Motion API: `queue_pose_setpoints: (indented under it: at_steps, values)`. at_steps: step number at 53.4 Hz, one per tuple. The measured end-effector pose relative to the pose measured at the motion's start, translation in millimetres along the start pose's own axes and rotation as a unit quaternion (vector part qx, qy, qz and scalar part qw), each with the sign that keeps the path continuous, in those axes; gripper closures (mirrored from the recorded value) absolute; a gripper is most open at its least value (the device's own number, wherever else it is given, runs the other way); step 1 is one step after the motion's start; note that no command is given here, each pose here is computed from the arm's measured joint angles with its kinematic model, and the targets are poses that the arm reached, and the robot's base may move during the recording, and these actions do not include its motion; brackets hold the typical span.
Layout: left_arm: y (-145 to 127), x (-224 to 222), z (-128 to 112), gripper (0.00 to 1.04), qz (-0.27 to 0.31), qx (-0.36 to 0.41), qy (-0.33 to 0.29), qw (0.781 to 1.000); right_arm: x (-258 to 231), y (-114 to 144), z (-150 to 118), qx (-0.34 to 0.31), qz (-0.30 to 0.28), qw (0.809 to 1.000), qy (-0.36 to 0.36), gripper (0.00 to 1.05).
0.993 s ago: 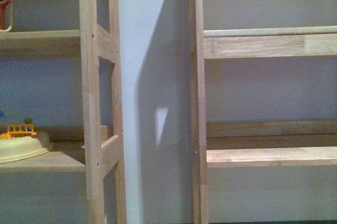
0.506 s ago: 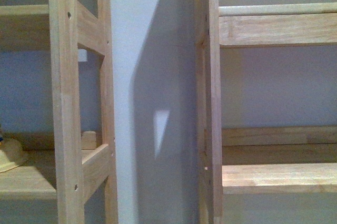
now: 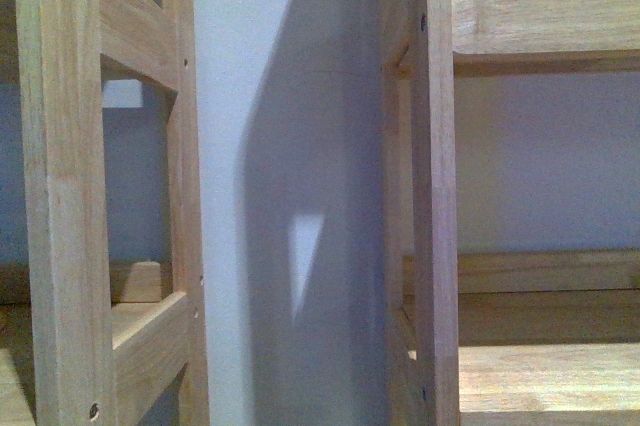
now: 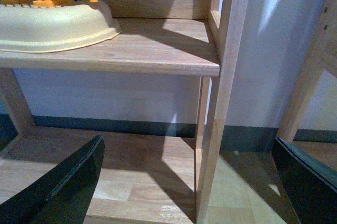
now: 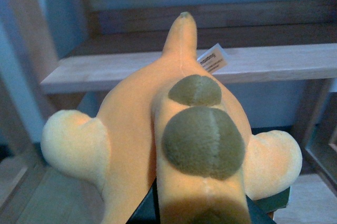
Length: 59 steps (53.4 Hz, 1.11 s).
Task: Put away toys
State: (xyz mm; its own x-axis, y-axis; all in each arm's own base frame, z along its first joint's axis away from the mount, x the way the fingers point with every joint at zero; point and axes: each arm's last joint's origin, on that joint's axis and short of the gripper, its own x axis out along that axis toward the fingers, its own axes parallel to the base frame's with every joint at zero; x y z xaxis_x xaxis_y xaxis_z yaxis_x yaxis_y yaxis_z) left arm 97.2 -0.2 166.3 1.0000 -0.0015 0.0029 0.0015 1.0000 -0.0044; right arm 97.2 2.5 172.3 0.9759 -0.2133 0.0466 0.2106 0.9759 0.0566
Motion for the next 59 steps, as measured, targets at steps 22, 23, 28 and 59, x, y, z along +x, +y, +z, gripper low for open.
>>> queue_pose_setpoints:
  at_steps: [22,23,28,59]
  values:
    - [0,0,0,0.06,0.0,0.0,0.0,1.0,3,15,63,-0.039,-0.044,0.998,-0.04,0.98]
    - [0,0,0,0.06,0.0,0.0,0.0,1.0,4,16,71,-0.042,-0.046,0.997,-0.046,0.98]
    - [0,0,0,0.06,0.0,0.0,0.0,1.0,5,22,107,-0.045,-0.051,0.995,-0.079,0.98]
    - [0,0,0,0.06,0.0,0.0,0.0,1.0,25,13,311,-0.088,-0.011,0.962,-0.257,0.98]
